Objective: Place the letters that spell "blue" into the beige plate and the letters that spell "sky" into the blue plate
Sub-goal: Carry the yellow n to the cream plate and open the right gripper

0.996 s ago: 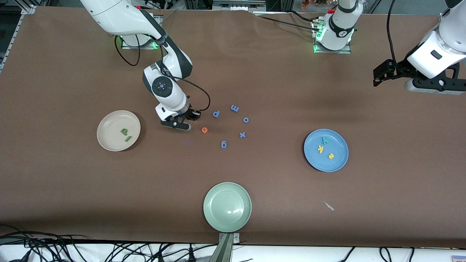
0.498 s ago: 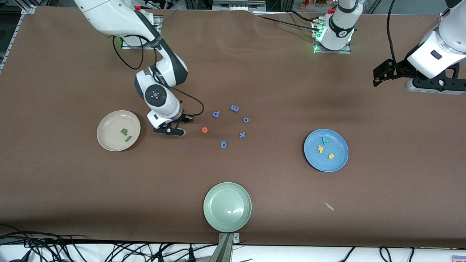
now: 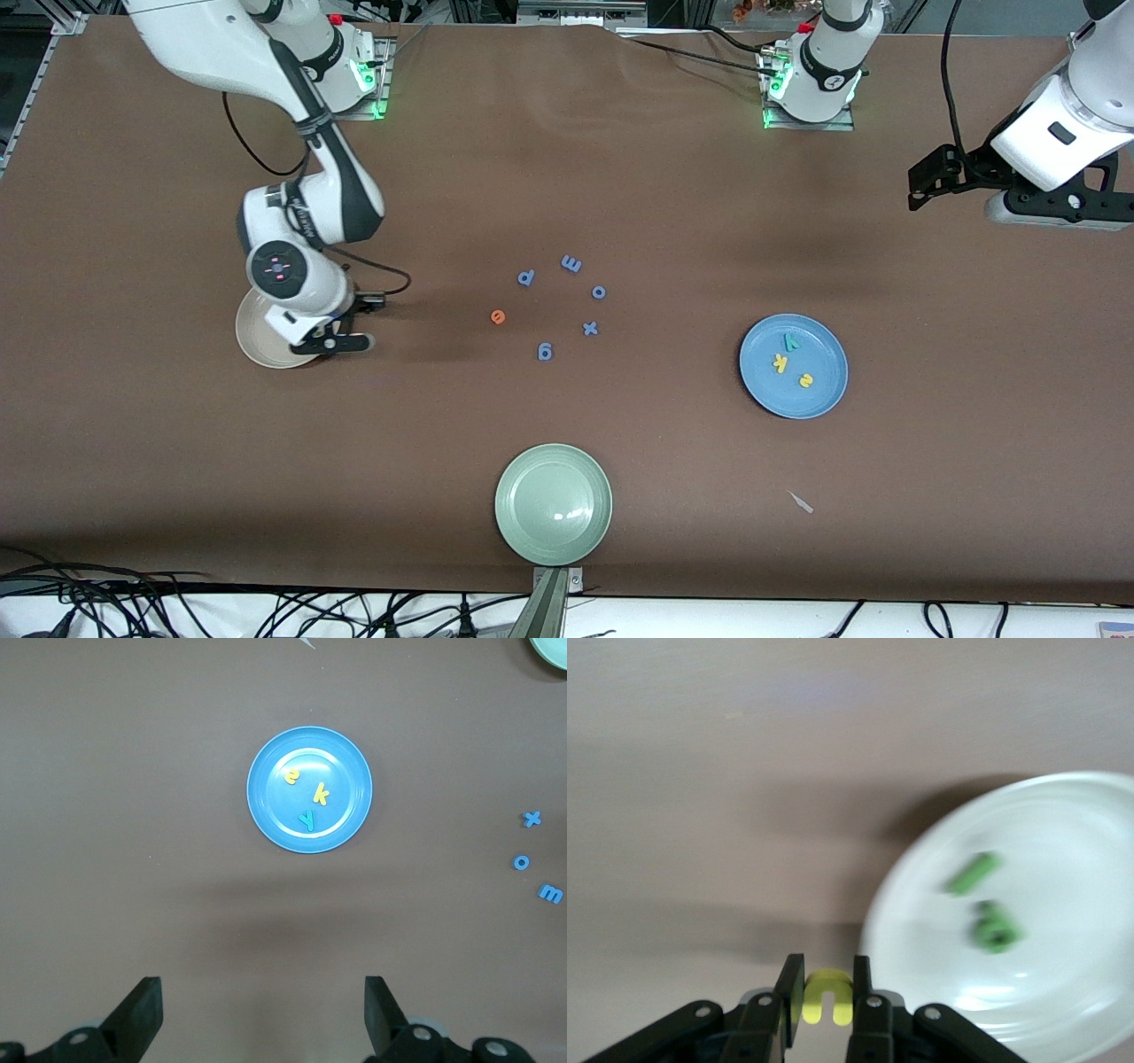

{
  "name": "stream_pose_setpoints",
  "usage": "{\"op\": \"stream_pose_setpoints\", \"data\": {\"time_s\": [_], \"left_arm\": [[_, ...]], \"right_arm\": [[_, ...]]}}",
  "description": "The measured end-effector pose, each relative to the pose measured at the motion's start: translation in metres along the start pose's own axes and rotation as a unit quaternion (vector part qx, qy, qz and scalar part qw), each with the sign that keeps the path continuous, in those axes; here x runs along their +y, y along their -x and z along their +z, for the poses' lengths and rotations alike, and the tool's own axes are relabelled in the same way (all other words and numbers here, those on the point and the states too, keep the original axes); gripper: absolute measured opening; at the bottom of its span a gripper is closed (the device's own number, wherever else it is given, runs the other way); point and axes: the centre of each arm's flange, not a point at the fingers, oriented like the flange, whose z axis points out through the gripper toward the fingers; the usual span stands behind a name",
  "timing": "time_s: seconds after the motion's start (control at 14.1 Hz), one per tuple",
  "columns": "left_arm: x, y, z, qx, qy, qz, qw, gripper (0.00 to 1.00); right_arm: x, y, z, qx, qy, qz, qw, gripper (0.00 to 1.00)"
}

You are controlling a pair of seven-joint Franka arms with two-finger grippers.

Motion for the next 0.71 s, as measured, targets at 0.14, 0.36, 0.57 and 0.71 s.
{"op": "stream_pose_setpoints", "data": {"time_s": [0.14, 0.36, 0.57, 0.71], "left_arm": [[0.0, 0.0, 0.0, 0.0, 0.0, 0.0, 1.0, 1.0], [0.0, 0.0, 0.0, 0.0, 0.0, 0.0, 1.0, 1.0], [0.0, 0.0, 0.0, 0.0, 0.0, 0.0, 1.0, 1.0], [0.001, 0.0, 0.0, 0.0, 0.0, 0.001, 1.0, 1.0]], "right_arm": [[0.037, -0.003, -0.003, -0.001, 0.007, -0.029, 1.0, 0.26], [0.069, -0.003, -0.001, -0.005, 0.012, -0.049, 0.999, 0.33], [0.067, -0.007, -0.007, 0.001, 0.011, -0.043, 0.999, 0.61], [0.049, -0.012, -0.018, 0.007, 0.008, -0.028, 1.0, 0.82]]}}
